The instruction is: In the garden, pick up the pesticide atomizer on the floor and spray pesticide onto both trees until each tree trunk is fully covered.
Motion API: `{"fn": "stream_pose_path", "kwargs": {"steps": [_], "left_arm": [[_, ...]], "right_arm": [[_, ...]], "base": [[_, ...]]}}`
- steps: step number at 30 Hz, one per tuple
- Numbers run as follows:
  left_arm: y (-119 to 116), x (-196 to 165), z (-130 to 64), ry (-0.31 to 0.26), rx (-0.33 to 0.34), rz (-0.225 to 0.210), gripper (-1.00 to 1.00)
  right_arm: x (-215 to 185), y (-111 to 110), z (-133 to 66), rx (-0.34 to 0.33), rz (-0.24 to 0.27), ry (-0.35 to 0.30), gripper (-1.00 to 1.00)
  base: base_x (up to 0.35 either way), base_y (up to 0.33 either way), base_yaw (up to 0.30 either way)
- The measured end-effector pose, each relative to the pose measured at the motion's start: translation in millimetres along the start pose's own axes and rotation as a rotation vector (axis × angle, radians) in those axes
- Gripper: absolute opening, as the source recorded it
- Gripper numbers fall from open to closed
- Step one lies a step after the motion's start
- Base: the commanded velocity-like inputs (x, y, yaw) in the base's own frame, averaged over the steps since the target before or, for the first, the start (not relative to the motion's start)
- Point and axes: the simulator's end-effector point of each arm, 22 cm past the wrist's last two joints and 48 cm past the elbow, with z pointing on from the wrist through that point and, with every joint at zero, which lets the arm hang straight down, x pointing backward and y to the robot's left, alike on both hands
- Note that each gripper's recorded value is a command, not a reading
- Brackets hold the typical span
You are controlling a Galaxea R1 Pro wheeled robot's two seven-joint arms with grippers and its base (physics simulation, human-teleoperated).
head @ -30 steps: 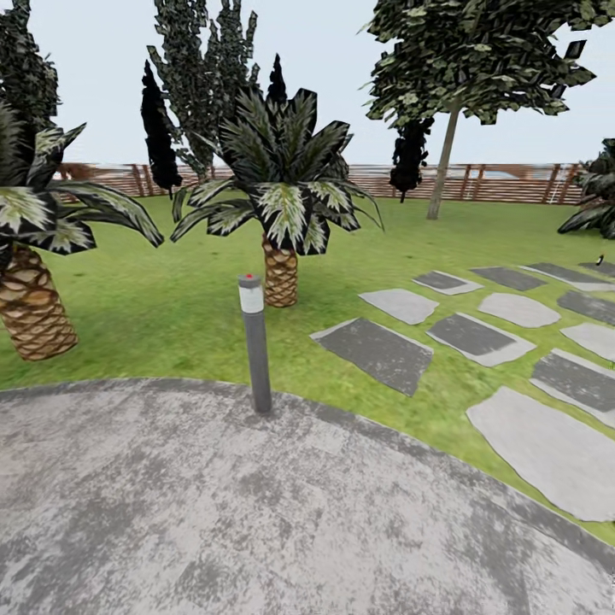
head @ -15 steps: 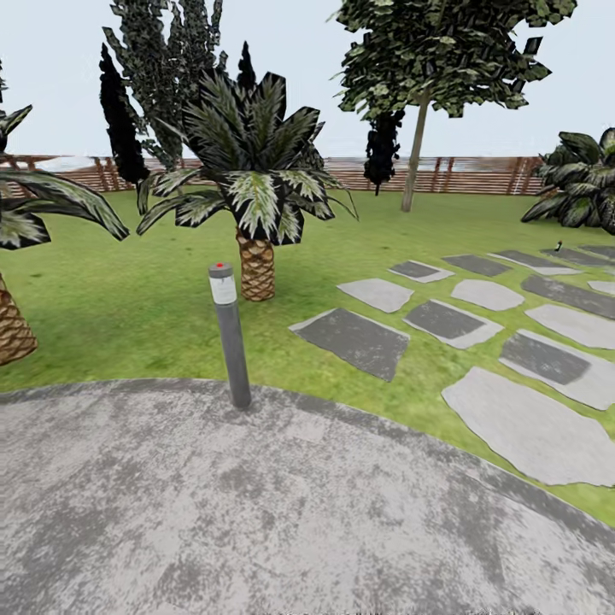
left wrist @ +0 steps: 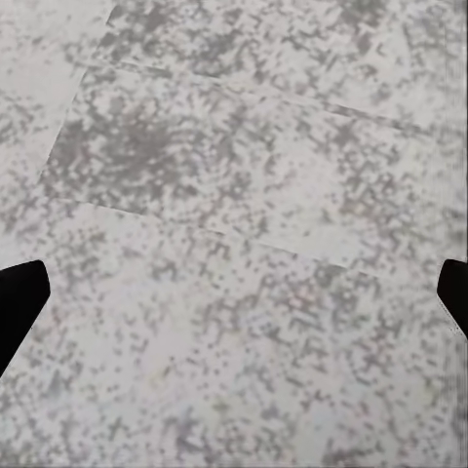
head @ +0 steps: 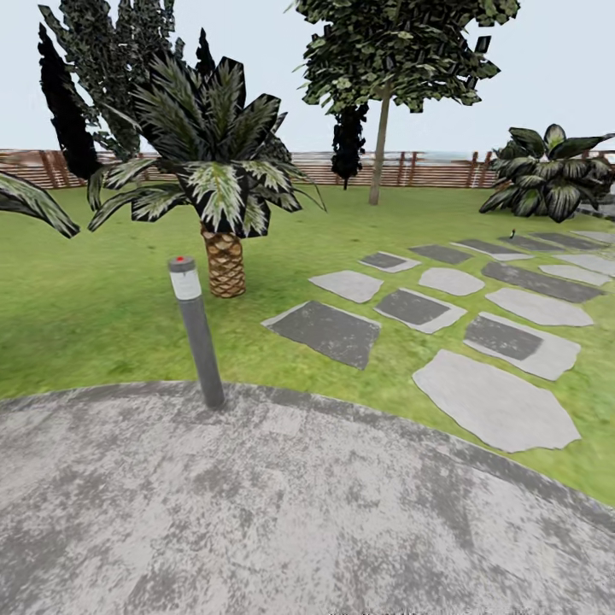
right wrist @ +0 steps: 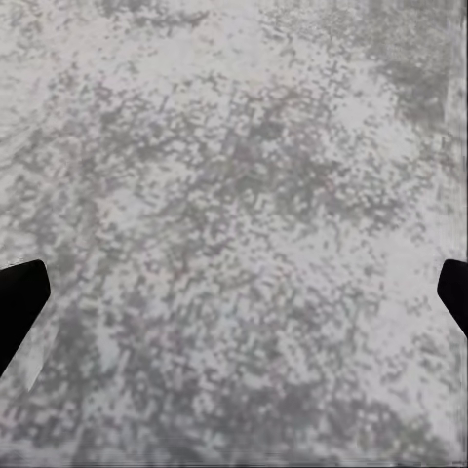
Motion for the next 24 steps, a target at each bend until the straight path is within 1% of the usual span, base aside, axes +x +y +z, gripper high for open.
{"fn": "stream_pose_path", "kwargs": {"steps": [17, 21, 24], "left_arm": [[-1.1, 4.1, 0.7, 0.009, -0.003, 0.0, 1.0], [-0.3, 4.4, 0.7, 0.008, -0.005, 0.0, 1.0], [0.8, 5.1, 0.8, 0.009, -0.007, 0.0, 1.0]], "right_arm": [[4.3, 0.1, 0.1, 0.0, 0.0, 0.01, 1.0], [5.1, 0.0, 0.1, 0.0, 0.0, 0.012, 1.0], [5.9, 0.1, 0.0, 0.0, 0.0, 0.014, 1.0]], "base": [[0.004, 0.0, -0.276], [0.157, 0.0, -0.276], [0.273, 0.0, -0.276]]}}
